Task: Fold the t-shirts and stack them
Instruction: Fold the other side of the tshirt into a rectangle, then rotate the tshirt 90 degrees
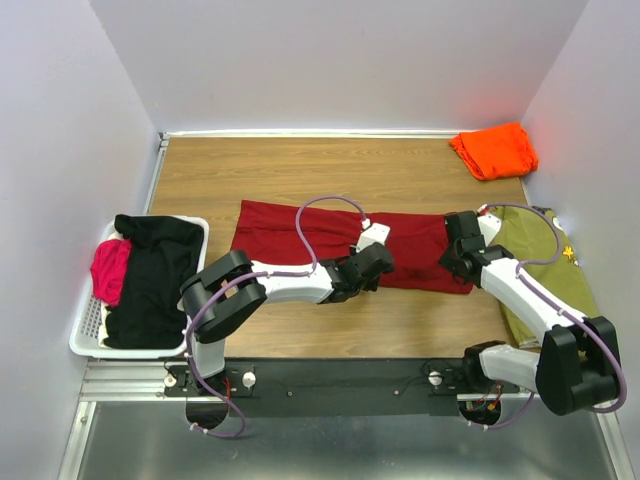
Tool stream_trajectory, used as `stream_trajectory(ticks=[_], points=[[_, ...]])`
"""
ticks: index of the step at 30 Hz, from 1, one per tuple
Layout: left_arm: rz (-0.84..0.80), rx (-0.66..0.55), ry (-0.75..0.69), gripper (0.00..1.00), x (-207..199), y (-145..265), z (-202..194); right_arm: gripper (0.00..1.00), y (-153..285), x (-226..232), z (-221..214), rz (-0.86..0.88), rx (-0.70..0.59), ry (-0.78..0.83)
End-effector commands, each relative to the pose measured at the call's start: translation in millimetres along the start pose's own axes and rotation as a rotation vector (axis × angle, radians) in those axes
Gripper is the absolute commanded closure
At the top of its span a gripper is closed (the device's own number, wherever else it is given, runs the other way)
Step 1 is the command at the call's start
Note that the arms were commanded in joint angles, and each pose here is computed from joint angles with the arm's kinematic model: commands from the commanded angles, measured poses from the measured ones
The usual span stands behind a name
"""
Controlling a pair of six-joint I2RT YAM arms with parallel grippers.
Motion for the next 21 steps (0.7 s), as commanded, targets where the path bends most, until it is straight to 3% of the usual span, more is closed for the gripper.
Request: stream_trajectory(ticks=[1, 11, 21], points=[[0.034, -0.101, 0.029, 0.56, -4, 11, 18, 0.65, 8, -1, 3, 0.016, -0.026, 0.010], [-0.015, -0.174, -0.011, 0.57, -41, -7, 54, 0.65, -21, 22, 31, -0.026, -0.065, 0.034], [-0.044, -0.129, 0.022, 0.57, -29, -53, 78, 0.65, -69, 59, 64, -0.059, -0.082, 0.083]])
Point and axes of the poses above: each gripper's point midway between its finger pads, its own y axis back along the fingers, its own x axis along the line the jaws close on, z = x × y, the point moved 10 cm from there along y, back along the fingers, and after that the axes turned 13 degrees about y, right-handed, at the moved point
